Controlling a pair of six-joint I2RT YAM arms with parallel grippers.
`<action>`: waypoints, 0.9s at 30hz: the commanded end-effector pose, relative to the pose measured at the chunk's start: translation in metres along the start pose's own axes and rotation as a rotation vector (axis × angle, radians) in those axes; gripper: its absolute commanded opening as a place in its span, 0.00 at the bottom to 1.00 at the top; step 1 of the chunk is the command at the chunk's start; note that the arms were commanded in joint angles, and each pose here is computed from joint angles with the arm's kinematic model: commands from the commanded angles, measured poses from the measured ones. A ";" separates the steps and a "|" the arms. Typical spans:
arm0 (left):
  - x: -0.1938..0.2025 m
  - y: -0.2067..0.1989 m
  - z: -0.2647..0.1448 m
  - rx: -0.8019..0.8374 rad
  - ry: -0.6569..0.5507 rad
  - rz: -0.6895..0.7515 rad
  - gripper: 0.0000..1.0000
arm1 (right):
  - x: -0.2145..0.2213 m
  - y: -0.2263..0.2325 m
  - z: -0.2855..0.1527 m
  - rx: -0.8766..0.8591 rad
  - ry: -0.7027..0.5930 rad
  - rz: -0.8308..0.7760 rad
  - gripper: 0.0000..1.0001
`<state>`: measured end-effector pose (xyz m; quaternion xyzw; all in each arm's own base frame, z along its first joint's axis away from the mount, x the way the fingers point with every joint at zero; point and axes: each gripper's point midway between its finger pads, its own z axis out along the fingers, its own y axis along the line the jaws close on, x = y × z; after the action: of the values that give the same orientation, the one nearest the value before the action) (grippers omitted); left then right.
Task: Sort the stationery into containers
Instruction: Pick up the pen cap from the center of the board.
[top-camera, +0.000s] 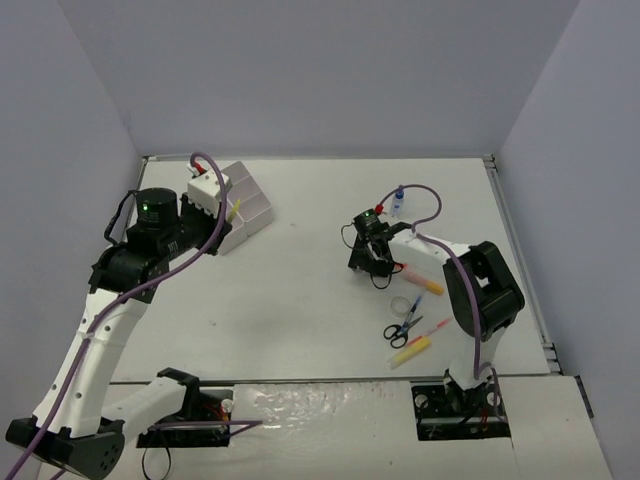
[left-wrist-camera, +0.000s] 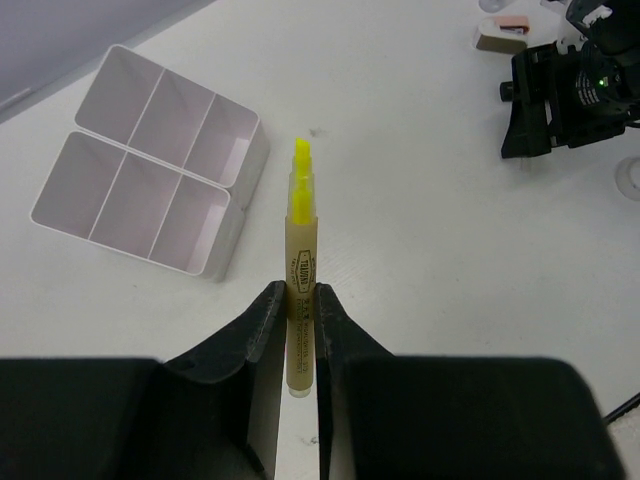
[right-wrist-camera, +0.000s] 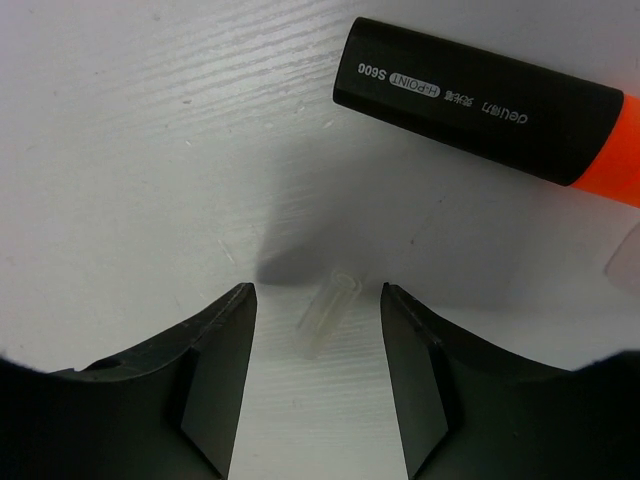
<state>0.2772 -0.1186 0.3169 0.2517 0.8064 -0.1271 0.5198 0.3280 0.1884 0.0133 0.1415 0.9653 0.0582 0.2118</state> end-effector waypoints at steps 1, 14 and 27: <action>-0.016 -0.002 -0.004 0.020 -0.066 0.030 0.00 | -0.016 0.009 -0.005 0.024 -0.080 0.067 0.50; -0.011 -0.006 -0.012 0.034 -0.061 0.058 0.00 | -0.010 0.003 0.004 0.070 -0.084 0.058 0.47; -0.011 -0.010 -0.014 0.051 -0.058 0.048 0.00 | -0.005 -0.010 0.014 0.115 -0.056 0.009 0.25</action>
<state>0.2643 -0.1208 0.3127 0.2753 0.8010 -0.1363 0.5138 0.3422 0.1922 0.0105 0.1621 0.9571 0.0331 0.2379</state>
